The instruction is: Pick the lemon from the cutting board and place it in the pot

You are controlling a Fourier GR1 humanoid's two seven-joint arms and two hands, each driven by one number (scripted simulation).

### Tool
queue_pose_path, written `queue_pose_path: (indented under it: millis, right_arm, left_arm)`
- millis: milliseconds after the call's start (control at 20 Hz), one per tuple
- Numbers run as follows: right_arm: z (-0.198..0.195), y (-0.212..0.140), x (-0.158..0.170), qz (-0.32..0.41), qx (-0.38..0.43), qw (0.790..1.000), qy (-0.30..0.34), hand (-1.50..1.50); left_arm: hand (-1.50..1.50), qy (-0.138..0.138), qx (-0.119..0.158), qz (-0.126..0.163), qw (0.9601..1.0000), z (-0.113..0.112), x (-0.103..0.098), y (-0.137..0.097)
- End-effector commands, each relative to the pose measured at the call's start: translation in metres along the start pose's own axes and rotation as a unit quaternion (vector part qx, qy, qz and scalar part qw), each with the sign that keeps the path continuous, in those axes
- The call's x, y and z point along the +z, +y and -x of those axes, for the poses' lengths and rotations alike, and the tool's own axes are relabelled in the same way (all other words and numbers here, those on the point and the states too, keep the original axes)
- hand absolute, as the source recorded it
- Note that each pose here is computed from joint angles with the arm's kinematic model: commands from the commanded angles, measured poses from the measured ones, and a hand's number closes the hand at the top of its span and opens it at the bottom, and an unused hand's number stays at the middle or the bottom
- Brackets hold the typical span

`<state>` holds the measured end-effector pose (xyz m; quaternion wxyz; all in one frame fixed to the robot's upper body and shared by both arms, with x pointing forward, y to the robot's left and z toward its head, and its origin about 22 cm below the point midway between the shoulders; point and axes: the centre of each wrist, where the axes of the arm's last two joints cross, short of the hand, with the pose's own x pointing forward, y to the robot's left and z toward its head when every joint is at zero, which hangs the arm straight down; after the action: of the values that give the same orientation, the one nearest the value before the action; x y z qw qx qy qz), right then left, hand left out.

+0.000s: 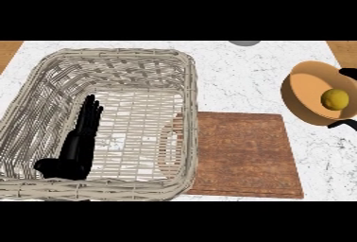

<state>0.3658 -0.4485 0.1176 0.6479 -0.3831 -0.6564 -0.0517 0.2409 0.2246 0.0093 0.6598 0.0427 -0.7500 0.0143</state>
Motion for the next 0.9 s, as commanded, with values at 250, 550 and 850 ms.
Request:
queue_pose_path:
  millis: [250,550,850]
  right_arm:
    - [0.036,-0.066,-0.004,0.06,-0.057,0.996,-0.022,-1.5]
    - [0.063,-0.115,0.007,0.052,-0.059,0.996,-0.03,-1.5]
    - [0.068,-0.14,0.008,0.083,-0.05,0.995,-0.028,-1.5]
  left_arm:
    - [0.0,-0.003,-0.001,0.0,1.0,-0.008,0.006,-0.001]
    - [0.0,-0.003,-0.001,-0.003,1.0,0.023,-0.002,0.001]
    - [0.0,-0.013,0.002,-0.005,0.9999,0.007,-0.007,-0.007]
